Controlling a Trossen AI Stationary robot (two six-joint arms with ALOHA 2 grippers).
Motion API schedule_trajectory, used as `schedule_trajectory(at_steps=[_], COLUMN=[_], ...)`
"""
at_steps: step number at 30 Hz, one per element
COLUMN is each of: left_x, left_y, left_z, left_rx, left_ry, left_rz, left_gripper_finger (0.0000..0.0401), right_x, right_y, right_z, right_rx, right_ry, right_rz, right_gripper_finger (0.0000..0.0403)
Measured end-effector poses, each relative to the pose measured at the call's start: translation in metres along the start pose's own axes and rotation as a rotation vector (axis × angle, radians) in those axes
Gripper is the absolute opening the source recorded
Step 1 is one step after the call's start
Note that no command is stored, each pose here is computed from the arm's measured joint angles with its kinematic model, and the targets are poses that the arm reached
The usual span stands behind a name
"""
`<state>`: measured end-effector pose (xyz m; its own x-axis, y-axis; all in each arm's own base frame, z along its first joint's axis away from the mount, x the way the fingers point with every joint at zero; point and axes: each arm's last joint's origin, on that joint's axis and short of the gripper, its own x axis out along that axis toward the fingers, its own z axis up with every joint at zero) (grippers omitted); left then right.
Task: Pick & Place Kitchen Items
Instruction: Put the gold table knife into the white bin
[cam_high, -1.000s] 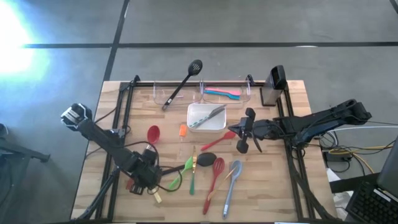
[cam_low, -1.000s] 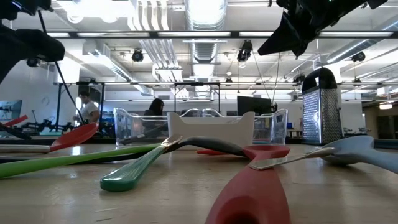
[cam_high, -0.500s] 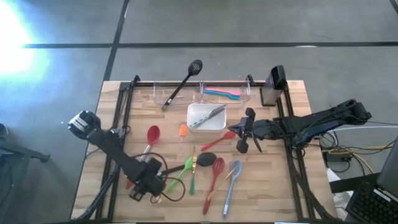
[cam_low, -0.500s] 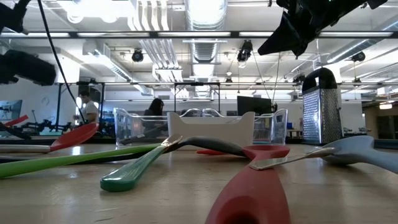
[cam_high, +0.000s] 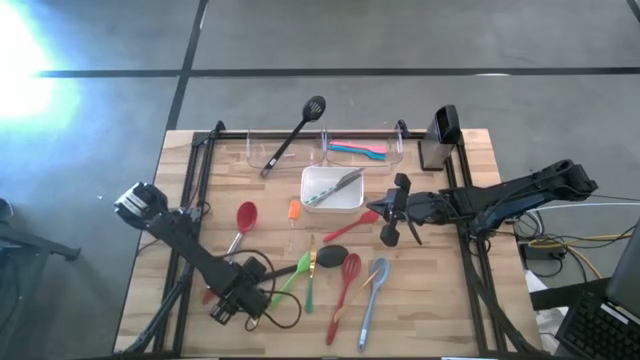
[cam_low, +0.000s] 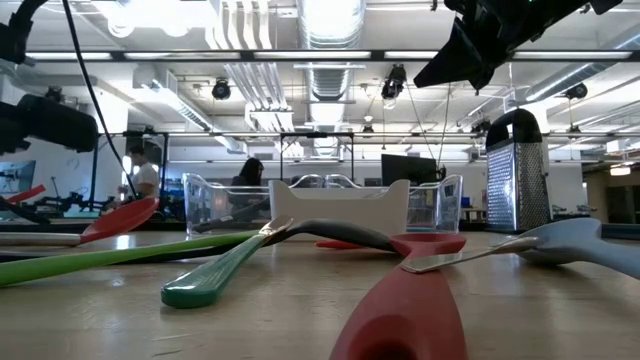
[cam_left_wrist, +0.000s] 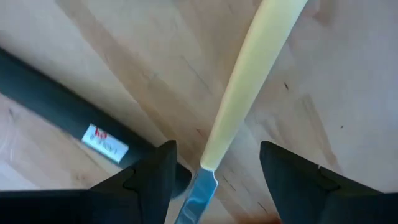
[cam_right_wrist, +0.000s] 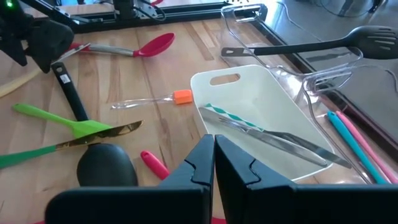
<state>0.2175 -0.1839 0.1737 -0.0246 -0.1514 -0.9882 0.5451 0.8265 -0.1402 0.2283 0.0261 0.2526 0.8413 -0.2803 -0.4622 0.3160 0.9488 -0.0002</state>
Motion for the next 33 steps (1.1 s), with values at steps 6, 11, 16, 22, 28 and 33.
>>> schedule_trajectory(at_steps=[6, 11, 16, 22, 28, 33], left_x=[0.005, 0.010, 0.014, 0.016, 0.001, -0.019], left_y=[0.001, 0.001, 0.002, 0.002, -0.001, -0.001], left_z=[0.000, 0.001, 0.003, 0.003, 0.008, 0.015], left_rx=[0.013, 0.032, 0.042, 0.054, 0.052, 0.054], left_ry=[0.017, 0.029, 0.041, 0.047, 0.059, 0.059], left_rz=[-0.003, -0.002, -0.001, 0.000, 0.005, 0.102], left_gripper_finger=[0.0229, 0.0229, 0.0229, 0.0229, 0.0227, 0.0227], right_x=[0.000, 0.000, 0.000, 0.000, 0.000, 0.000], right_y=[0.000, 0.000, 0.000, 0.000, 0.000, 0.000], right_z=[0.000, 0.000, 0.000, 0.000, 0.000, 0.001], right_rx=[0.000, -0.004, -0.004, -0.008, -0.007, -0.005], right_ry=[0.000, 0.000, -0.001, -0.001, -0.002, -0.004], right_rz=[0.000, 0.000, 0.000, 0.001, 0.001, 0.001], right_gripper_finger=[0.0008, 0.0008, 0.0008, 0.0008, 0.0008, 0.0008])
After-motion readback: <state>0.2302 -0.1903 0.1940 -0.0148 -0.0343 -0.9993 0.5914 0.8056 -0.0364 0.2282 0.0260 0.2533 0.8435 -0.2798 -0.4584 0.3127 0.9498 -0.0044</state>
